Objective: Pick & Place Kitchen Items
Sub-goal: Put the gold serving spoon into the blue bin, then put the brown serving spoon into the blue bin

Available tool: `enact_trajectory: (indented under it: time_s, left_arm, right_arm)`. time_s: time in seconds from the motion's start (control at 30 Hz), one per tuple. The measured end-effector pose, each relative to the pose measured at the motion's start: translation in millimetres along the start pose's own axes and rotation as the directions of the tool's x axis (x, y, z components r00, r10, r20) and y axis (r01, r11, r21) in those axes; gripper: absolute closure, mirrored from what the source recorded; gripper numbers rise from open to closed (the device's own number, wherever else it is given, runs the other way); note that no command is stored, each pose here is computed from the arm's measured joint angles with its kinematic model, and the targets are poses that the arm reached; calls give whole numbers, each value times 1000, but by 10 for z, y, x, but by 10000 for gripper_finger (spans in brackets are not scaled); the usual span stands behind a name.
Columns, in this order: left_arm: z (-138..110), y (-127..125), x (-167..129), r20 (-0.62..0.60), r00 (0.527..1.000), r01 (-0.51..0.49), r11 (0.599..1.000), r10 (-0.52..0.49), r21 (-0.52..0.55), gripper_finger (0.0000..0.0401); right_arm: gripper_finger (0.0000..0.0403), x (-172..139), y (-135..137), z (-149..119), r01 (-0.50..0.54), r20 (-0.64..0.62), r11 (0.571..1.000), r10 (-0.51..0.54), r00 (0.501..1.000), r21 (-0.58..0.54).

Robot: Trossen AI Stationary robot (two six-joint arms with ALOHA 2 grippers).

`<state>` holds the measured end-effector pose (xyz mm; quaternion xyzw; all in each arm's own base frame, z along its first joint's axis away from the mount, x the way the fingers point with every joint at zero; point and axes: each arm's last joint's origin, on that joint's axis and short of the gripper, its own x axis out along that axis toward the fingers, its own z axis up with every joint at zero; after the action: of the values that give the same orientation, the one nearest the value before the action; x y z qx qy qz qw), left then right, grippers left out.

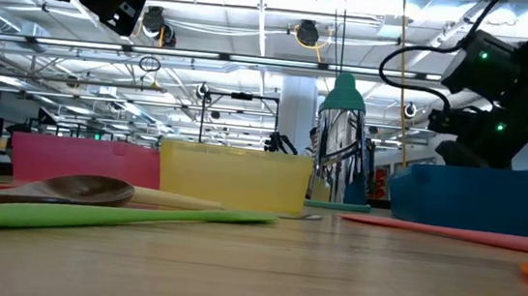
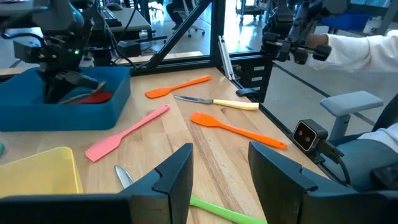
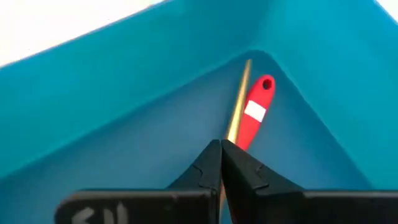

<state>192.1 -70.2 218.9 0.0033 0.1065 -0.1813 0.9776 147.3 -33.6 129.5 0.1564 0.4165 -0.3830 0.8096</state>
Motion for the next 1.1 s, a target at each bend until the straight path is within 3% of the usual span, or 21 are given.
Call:
enact_trajectory:
  time_s: [0.13,0.33,0.6,0.83,0.97,1.1]
  left_arm:
    - [0,0,0,0,1000,0,1000,0,0,245]
    - [-1,0,0,-1,1000,0,1000,0,-1,245]
    - [-1,0,0,-1,1000,0,1000,0,-3,245]
    - [0,9,0,1,999,-32,996,32,-86,245]
    - [-25,-40,24,-15,1000,-14,993,13,-114,245]
    - [-93,-103,92,-46,997,-76,975,67,-207,245]
  right_arm:
    - [401,45,-81,-24,66,-7,997,-66,998,37]
    - [402,48,-113,23,161,78,986,-164,983,41]
    - [402,22,-23,114,43,113,999,-41,993,-12]
    - [402,-224,171,471,-4,240,996,26,971,-91]
    - [402,-424,362,699,-110,400,985,154,904,-131]
    - [402,-644,576,810,-247,553,932,358,753,-266]
